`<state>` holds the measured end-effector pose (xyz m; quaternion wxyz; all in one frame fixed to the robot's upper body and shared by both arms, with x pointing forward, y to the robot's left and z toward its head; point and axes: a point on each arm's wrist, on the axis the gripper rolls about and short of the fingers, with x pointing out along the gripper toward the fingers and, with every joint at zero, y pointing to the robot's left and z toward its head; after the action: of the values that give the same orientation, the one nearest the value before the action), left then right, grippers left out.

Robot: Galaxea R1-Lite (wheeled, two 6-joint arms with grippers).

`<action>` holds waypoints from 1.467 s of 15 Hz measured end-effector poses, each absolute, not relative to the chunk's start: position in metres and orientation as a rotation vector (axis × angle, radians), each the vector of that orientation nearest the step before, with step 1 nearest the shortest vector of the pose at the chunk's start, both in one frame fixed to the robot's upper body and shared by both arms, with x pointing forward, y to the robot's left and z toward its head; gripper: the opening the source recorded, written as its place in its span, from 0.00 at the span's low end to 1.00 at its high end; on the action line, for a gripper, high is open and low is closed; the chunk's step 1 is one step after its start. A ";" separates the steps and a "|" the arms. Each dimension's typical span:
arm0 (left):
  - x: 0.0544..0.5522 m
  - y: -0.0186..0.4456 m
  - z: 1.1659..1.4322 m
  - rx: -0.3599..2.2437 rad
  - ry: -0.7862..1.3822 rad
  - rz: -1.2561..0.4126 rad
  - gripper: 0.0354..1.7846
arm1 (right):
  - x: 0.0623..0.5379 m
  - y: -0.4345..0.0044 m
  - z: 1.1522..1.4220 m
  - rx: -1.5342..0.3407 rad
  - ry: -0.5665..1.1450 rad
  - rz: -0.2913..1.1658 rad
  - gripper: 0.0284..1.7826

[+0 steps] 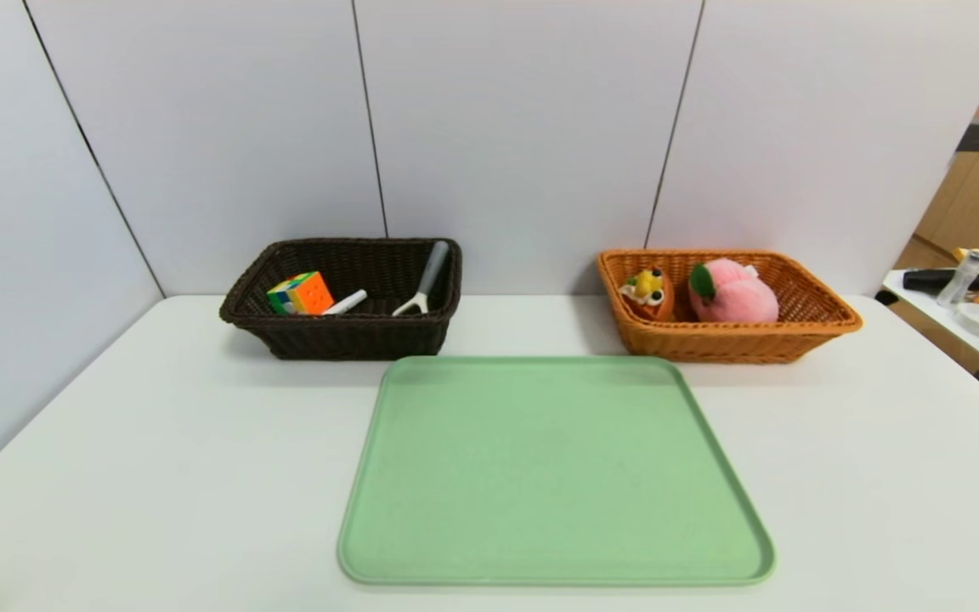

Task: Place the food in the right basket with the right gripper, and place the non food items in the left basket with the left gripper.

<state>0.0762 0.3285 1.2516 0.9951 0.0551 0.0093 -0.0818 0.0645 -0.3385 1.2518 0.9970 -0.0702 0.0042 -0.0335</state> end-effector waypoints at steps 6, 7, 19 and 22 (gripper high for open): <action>0.057 0.329 1.219 0.113 -0.010 -0.204 0.94 | 0.051 -0.337 1.231 -0.149 -0.087 -0.022 0.95; 0.056 0.329 1.218 0.119 -0.036 -0.189 0.94 | 0.050 -0.337 1.230 -0.151 -0.097 -0.022 0.95; 0.069 0.333 1.183 0.157 0.000 -0.037 0.94 | 0.066 -0.336 1.189 -0.162 -0.015 0.012 0.95; 0.069 0.333 1.182 0.081 0.002 -0.030 0.94 | 0.068 -0.336 1.183 -0.116 0.007 0.048 0.95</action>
<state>0.0691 0.3331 1.1822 0.9991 0.0403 0.0008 -0.0150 0.0682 -0.3357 1.1830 0.9980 -0.0581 0.0035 0.0239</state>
